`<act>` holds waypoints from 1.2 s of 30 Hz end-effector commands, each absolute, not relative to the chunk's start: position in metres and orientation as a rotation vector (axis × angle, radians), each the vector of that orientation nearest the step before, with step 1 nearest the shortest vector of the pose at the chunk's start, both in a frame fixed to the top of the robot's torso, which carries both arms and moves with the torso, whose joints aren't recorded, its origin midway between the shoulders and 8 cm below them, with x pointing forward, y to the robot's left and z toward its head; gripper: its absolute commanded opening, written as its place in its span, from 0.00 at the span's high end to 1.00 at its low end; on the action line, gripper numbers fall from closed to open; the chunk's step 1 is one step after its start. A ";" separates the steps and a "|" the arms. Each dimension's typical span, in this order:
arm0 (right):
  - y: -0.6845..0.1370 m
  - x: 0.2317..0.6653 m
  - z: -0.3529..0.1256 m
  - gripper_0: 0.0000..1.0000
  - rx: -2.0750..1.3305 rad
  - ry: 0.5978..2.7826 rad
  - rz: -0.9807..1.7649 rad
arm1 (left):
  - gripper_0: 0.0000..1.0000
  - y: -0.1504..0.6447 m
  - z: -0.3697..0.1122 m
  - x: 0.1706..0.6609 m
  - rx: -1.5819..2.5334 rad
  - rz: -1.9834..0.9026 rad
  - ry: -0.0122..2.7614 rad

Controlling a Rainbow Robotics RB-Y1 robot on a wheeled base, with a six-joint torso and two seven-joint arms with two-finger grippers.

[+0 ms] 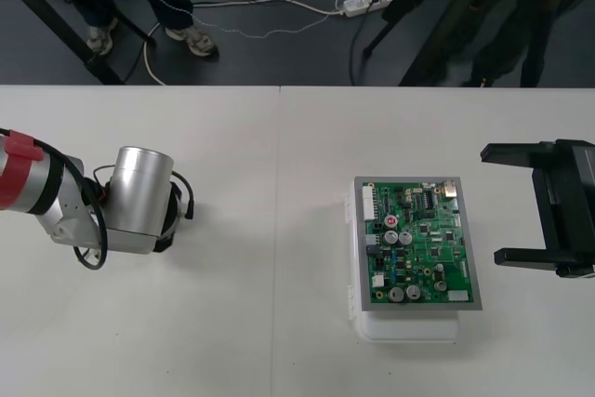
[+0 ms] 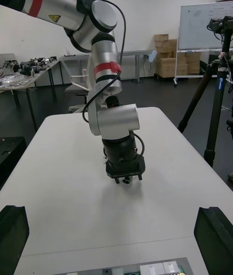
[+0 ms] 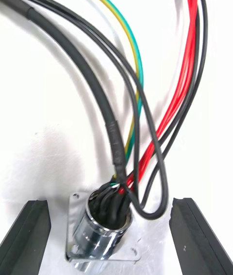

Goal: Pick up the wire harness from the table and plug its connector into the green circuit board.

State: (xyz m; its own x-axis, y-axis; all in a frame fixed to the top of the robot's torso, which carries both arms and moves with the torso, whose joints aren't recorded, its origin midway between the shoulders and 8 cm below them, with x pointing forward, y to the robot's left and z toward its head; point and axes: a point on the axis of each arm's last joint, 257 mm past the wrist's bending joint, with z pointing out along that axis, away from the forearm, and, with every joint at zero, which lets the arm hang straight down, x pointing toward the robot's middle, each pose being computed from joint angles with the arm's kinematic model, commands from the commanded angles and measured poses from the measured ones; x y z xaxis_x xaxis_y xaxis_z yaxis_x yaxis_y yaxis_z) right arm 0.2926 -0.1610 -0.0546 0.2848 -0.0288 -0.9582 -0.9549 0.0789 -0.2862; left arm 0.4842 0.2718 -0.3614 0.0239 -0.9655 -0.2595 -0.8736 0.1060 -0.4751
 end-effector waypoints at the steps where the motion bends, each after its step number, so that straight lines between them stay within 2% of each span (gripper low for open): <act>1: -0.157 0.294 -0.051 0.00 -1.309 0.998 0.898 | 0.28 0.246 -0.364 0.488 -1.711 -0.263 1.981; 7: -0.156 0.294 -0.050 0.00 -1.307 0.999 0.900 | 0.28 0.252 -0.364 0.491 -1.731 -0.256 1.956; 10: -0.156 0.294 -0.050 0.00 -1.306 0.998 0.900 | 0.41 0.257 -0.363 0.493 -1.743 -0.248 1.939; 13: -0.156 0.294 -0.050 0.00 -1.306 0.998 0.900 | 0.75 0.259 -0.364 0.493 -1.756 -0.244 1.931; 14: -0.156 0.294 -0.050 0.00 -1.306 0.998 0.900 | 0.78 0.259 -0.364 0.493 -1.757 -0.243 1.930; 15: -0.156 0.294 -0.050 0.00 -1.307 0.996 0.898 | 0.95 0.259 -0.364 0.493 -1.761 -0.244 1.929; 16: -0.156 0.294 -0.050 0.00 -1.307 0.996 0.898 | 1.00 0.259 -0.365 0.492 -1.764 -0.242 1.929; 25: -0.156 0.294 -0.050 0.00 -1.305 0.996 0.900 | 1.00 0.255 -0.352 0.501 -1.809 -0.290 1.893; 30: -0.155 0.293 -0.050 0.00 -1.305 0.994 0.901 | 1.00 0.257 -0.321 0.521 -1.908 -0.373 1.789; 36: -0.156 0.294 -0.050 0.00 -1.305 0.993 0.898 | 1.00 0.251 -0.279 0.520 -2.050 -0.427 1.696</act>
